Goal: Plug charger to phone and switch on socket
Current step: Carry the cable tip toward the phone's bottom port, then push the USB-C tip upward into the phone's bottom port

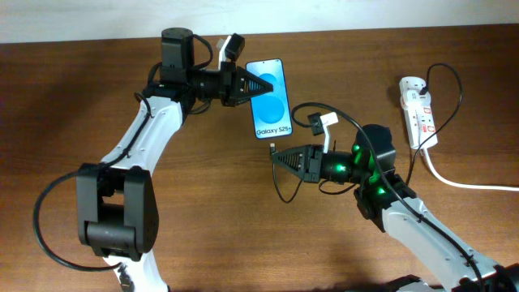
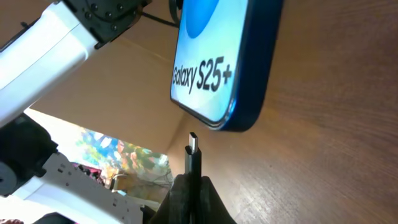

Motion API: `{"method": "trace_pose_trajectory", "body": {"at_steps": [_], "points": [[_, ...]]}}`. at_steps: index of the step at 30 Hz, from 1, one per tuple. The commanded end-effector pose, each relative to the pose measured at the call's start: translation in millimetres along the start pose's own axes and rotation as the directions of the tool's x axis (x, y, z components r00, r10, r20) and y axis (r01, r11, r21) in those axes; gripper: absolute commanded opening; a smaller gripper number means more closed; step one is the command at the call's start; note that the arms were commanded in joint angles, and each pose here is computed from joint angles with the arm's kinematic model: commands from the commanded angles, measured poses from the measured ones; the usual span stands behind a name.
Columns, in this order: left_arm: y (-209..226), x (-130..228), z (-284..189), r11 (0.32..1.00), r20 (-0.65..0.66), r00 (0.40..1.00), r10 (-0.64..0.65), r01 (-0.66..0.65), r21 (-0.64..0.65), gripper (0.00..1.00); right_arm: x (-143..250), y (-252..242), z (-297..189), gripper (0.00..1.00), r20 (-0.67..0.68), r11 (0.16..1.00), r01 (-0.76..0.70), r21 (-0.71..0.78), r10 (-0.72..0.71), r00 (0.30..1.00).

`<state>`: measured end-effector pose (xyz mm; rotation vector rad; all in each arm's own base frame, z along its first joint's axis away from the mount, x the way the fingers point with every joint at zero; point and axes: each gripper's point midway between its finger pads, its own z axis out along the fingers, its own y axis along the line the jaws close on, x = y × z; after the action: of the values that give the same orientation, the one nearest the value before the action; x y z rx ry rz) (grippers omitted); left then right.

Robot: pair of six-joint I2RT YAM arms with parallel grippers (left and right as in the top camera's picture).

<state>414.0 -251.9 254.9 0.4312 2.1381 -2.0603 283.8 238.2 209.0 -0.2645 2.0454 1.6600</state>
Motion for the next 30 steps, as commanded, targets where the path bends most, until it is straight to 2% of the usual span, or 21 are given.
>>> {"method": "trace_pose_trajectory", "body": {"at_steps": [1, 8, 19, 30], "points": [[-13, 4, 0, 0.997, -0.040, 0.998, 0.053, -0.051, 0.049, 0.00, 6, 10, 0, 0.04, -0.043, 0.998, 0.034, -0.051, -0.036, 0.998], [-13, 5, -1, 0.997, -0.042, 0.998, 0.052, -0.050, 0.052, 0.00, 9, 13, 0, 0.04, -0.058, 0.997, 0.046, -0.069, -0.050, 0.997], [-17, 9, -1, 0.996, -0.065, 0.996, 0.053, -0.048, 0.077, 0.00, -9, 4, -6, 0.04, 0.019, 0.997, 0.069, -0.018, -0.068, 0.997], [-17, 9, 1, 0.996, -0.066, 0.996, 0.053, -0.048, 0.076, 0.00, -14, 5, -8, 0.04, 0.038, 0.997, 0.080, -0.018, -0.079, 0.996]]}}
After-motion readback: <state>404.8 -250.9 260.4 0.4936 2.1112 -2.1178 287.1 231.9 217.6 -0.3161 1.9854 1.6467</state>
